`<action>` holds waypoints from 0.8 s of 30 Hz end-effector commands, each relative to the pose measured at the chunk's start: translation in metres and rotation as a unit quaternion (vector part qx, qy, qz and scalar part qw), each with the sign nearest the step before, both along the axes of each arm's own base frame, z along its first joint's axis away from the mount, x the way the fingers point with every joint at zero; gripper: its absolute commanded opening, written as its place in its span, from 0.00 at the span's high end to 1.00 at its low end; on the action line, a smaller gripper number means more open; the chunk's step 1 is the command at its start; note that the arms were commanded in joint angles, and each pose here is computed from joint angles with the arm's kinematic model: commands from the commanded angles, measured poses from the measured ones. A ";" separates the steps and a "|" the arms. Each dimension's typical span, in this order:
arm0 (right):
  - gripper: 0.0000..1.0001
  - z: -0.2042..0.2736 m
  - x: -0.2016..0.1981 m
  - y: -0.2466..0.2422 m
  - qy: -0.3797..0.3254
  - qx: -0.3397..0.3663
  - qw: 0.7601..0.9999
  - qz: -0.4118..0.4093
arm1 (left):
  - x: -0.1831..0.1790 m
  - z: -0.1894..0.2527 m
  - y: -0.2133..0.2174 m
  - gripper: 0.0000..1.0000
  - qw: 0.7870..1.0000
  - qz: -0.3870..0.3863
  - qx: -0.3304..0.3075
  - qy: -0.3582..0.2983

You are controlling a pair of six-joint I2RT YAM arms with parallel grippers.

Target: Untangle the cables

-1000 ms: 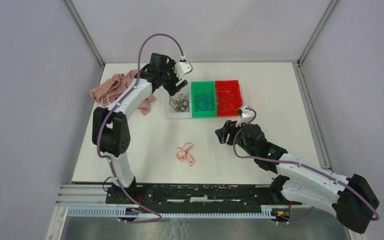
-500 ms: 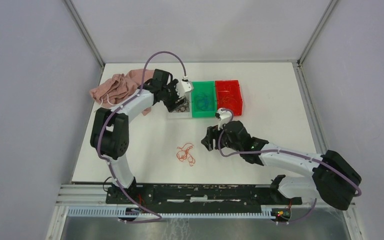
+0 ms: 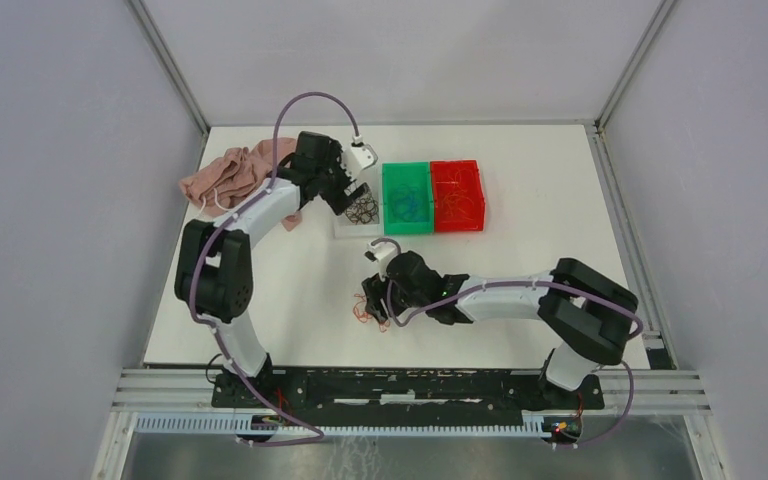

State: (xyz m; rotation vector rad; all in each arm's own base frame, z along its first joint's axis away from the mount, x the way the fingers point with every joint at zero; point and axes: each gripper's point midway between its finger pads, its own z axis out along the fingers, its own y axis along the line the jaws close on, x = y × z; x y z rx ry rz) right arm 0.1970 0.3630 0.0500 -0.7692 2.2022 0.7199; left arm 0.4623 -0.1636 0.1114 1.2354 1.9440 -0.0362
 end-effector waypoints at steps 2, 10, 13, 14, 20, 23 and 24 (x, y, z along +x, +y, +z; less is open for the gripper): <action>0.42 -0.001 0.015 0.021 -0.032 -0.003 0.999 0.001 | -0.009 0.117 0.001 0.01 0.991 0.038 -0.126 -0.027; 0.96 0.041 0.026 0.010 -0.071 -0.001 0.997 -0.011 | -0.038 0.191 0.048 0.01 0.969 0.085 -0.228 -0.039; 1.00 0.078 0.037 -0.001 -0.085 0.018 0.996 -0.028 | -0.042 0.204 0.073 0.01 0.961 0.115 -0.246 -0.050; 1.00 0.090 0.040 -0.006 -0.087 0.025 0.995 -0.032 | -0.043 0.207 0.079 0.01 0.959 0.123 -0.250 -0.054; 1.00 0.159 0.067 -0.049 -0.124 0.065 0.987 -0.081 | -0.048 0.206 0.112 0.01 0.946 0.174 -0.268 -0.063; 1.00 0.185 0.092 -0.083 -0.156 0.049 0.978 -0.131 | -0.053 0.196 0.118 0.01 0.942 0.184 -0.275 -0.054; 1.00 0.193 0.101 -0.094 -0.165 0.044 0.974 -0.149 | -0.055 0.189 0.119 0.01 0.942 0.185 -0.276 -0.049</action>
